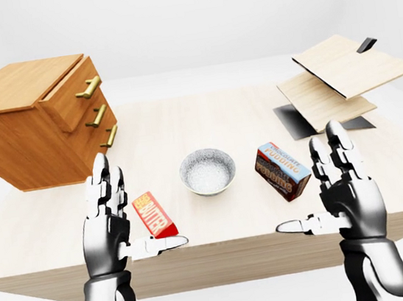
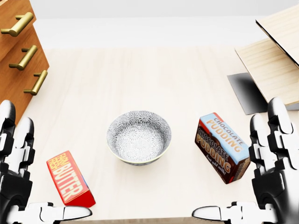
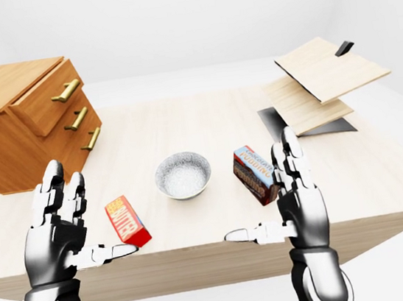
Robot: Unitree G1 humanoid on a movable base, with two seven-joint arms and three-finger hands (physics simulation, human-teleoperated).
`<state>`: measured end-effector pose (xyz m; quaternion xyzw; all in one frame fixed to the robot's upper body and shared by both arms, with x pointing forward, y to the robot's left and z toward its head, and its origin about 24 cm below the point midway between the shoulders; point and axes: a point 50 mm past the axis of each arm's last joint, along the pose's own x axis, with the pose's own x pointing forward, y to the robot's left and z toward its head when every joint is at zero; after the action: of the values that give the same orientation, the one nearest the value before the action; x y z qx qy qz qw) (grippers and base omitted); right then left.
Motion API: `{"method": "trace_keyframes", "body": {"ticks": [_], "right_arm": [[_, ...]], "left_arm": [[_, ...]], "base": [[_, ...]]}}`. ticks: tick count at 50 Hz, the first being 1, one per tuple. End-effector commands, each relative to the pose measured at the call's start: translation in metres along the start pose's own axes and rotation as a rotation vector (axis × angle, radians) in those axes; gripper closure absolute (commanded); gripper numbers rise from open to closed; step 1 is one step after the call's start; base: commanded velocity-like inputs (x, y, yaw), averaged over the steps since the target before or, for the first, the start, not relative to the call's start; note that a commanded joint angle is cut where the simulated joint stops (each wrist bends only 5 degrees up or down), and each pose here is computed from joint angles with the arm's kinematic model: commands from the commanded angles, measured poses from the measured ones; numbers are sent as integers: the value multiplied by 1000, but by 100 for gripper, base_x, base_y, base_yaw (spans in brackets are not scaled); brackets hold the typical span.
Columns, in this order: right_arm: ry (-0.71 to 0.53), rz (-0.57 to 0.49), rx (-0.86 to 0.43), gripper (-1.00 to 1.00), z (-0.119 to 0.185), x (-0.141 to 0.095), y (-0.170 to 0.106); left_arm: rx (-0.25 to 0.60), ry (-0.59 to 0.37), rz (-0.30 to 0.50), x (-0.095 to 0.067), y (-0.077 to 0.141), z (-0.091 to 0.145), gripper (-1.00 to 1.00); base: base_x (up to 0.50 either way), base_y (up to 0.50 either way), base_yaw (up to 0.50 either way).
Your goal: Close the top drawer of the cabinet and put the bowl on top of it.
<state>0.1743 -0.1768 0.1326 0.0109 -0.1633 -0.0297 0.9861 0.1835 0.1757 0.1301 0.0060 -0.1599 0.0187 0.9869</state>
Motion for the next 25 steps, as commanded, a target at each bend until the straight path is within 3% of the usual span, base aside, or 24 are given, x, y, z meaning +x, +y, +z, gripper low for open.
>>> {"method": "trace_keyframes", "body": {"ticks": [1,25], "right_arm": [[-12,5,2,-100,4,-2,0],[-11,15,-2,-100,5,-4,0]], "left_arm": [[-2,3,-1,0,1,-1,-100],[1,15,-8,-2,-2,-2,-100]], "base": [[20,0,0],[26,0,0]]}}
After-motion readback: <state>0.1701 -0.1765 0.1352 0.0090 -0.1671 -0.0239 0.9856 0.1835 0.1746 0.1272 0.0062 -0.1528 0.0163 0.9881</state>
